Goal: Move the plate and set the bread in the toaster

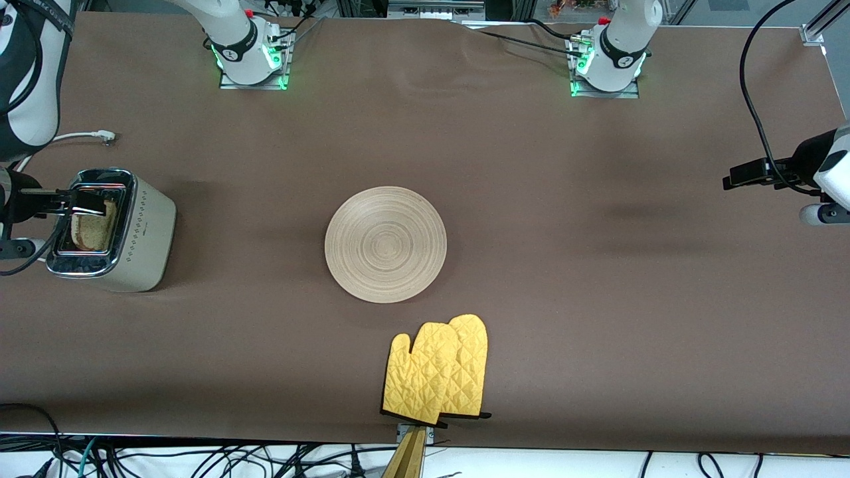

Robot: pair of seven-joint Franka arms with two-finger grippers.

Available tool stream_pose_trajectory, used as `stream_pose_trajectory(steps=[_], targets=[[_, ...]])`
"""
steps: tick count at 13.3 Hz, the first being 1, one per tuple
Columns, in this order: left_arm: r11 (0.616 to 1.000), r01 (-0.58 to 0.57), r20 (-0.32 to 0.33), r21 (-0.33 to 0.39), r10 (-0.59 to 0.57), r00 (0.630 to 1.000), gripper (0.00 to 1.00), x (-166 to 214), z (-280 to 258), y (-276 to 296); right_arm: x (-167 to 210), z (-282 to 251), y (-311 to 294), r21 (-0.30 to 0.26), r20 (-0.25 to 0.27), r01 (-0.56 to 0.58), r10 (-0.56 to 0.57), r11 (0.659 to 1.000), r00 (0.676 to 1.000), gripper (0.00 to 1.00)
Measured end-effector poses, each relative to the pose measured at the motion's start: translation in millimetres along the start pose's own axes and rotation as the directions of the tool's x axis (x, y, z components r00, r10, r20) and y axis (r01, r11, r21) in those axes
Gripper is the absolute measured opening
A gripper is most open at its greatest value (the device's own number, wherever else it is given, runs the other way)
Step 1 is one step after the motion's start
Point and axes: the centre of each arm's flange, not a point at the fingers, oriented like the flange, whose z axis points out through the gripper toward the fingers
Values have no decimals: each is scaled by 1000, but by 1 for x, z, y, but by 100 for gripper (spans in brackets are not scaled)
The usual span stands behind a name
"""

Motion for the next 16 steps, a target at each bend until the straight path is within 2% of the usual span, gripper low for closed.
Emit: stream_pose_trajectory(steps=[3,5,9,13,16], targets=[[1000,5,16,-1,-5,1000,100,-2,1,-3,-5,1,-21,12,53,30,-31,999,998,100],[1000,10,18,-3,-10,1000,100,-2,1,-6,-7,-7,-34,10,44,58,-59,998,997,100],[1000,8,18,-3,-8,1000,100,-2,1,-5,-20,-33,-39,42,-14,145,-145,988,989,100],[1000,5,18,-2,-5,1000,100,-2,1,-3,-42,-73,-19,28,-148,146,-140,989,979,100],[1000,4,19,-2,-4,1000,100,-2,2,-3,-70,-91,-17,32,-177,113,-106,993,978,100]])
